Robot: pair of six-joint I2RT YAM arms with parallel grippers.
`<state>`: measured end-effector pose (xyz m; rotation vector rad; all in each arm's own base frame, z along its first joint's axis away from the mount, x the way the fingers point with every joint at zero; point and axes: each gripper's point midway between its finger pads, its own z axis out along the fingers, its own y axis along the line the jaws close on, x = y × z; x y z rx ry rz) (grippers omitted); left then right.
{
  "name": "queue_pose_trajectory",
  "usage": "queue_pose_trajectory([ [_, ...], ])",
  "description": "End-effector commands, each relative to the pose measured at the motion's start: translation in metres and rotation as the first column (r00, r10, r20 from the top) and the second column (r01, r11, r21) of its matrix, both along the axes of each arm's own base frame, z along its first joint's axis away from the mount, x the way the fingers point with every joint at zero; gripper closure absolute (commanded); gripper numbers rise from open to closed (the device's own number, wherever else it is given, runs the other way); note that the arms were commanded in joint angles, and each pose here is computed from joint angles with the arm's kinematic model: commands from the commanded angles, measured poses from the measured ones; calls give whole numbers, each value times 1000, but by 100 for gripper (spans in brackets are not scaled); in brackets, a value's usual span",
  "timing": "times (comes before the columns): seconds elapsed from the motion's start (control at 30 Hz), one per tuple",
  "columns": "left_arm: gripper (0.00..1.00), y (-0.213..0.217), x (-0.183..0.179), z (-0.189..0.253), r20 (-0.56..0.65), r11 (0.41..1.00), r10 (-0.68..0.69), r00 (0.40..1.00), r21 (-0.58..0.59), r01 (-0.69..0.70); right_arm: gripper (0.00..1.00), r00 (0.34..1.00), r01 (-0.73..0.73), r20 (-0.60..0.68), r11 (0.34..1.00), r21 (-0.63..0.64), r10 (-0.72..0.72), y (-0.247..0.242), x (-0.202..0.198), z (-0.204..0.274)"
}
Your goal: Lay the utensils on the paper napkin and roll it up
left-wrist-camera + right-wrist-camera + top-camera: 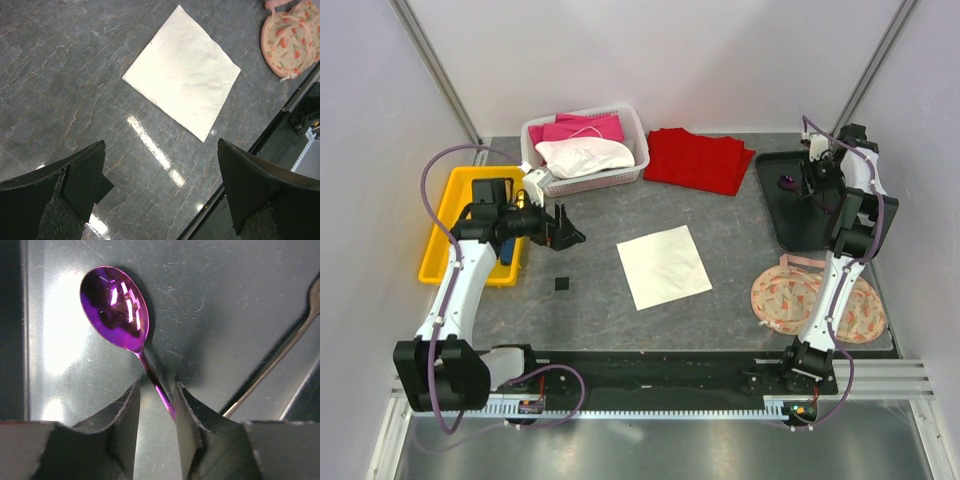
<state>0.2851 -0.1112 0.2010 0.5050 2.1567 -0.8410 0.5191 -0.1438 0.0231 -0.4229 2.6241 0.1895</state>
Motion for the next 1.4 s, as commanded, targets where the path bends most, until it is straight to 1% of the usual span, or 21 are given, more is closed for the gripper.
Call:
queue_pose_trajectory([
  [0.0,0,0,12,5,89,997,-39,995,62,34,65,1000,-10,-7,999,42,11,12,-7,11],
  [0.1,0,0,15,4,92,996,-46,995,74,39,79,1000,-23,-8,999,44,23,14,-9,11],
  [0.17,0,0,17,4,91,996,-48,995,79,41,80,1000,-22,-17,999,45,22,14,-11,10],
  [0.27,0,-8,18,4,88,994,-77,993,80,70,100,1000,-15,-10,998,53,16,16,-11,16],
  [0.4,2,-10,19,-2,77,992,-83,994,99,76,100,999,26,39,995,99,-30,24,-6,44],
  [0.53,8,-11,19,-6,75,990,-79,994,123,70,100,976,153,135,977,151,-174,26,5,87],
  [0.57,9,-12,20,-8,78,989,-84,993,131,73,100,960,188,175,966,176,-218,30,5,113],
  [0.63,12,-11,22,-9,90,987,-66,994,153,52,100,927,251,237,951,179,-289,29,3,137],
  [0.7,14,-13,24,-12,100,985,-58,993,166,41,100,893,342,229,915,213,-387,30,-3,147],
  [0.73,16,-15,23,-12,108,985,-58,992,170,39,100,887,348,231,907,237,-401,39,-10,155],
  [0.8,18,-22,23,-18,127,981,-71,989,186,47,100,863,421,170,863,280,-476,51,-23,150],
  [0.87,21,-34,18,-26,148,968,-145,978,225,109,100,847,447,151,836,319,-510,71,-35,163],
  [0.9,24,-37,18,-29,161,958,-178,971,254,134,100,853,457,105,829,322,-511,82,-47,151],
  [0.93,25,-42,17,-36,162,944,-219,962,285,167,100,862,429,121,836,343,-492,98,-54,163],
  [1.03,37,-74,0,-48,208,853,-440,874,400,334,100,879,398,106,839,370,-464,126,-74,163],
  [1.1,45,-83,-8,-59,218,761,-571,792,502,410,100,886,397,84,839,372,-456,136,-82,157],
  [1.13,47,-94,-23,-72,198,675,-674,712,558,483,100,884,399,85,836,377,-460,137,-85,160],
  [1.2,51,-95,-33,-92,150,586,-740,656,622,519,100,887,404,59,831,383,-459,142,-95,155],
  [1.23,51,-100,-44,-105,127,530,-786,605,641,555,100,888,405,52,830,384,-457,144,-98,153],
  [1.3,53,-104,-50,-117,100,495,-807,583,652,574,100,889,409,39,829,382,-457,148,-106,148],
  [1.37,57,-118,-51,-120,113,496,-811,574,652,573,100,888,411,36,827,383,-458,149,-111,146],
])
